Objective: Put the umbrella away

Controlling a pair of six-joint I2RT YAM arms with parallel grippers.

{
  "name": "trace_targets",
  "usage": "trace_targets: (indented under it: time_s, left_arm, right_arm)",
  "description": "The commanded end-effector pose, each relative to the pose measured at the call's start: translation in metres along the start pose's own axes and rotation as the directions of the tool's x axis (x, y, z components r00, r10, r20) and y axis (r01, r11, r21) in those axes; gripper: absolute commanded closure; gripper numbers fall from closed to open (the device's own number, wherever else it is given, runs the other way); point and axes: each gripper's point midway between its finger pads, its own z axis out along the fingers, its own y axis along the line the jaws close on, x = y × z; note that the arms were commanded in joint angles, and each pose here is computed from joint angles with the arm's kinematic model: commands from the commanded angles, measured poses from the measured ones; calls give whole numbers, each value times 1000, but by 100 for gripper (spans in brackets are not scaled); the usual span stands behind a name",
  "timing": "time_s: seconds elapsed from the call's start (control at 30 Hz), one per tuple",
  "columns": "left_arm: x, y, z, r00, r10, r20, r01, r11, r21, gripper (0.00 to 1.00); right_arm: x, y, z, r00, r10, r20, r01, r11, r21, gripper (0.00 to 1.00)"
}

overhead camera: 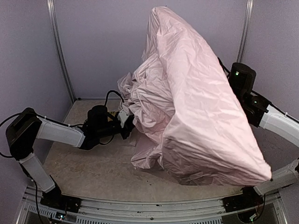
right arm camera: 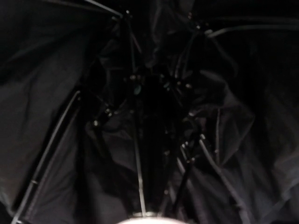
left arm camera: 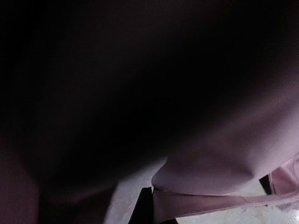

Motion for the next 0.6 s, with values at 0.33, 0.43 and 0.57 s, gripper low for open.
trace_targets:
  time_s: [0.33, 0.43, 0.57]
  left_arm:
    - [42, 37, 41, 987, 146, -67, -150, 986, -76, 100]
    - [55, 41, 52, 984, 156, -89, -164, 983, -86, 100]
    - [75, 42, 65, 979, 135, -153, -148, 986, -76, 100]
  right_arm:
    - [184, 97, 20, 900, 396, -184, -399, 917, 22, 100]
    - [226, 116, 27, 845, 470, -254, -483, 876, 14, 100]
    - [269, 130, 31, 782, 531, -327, -558, 830, 12, 100]
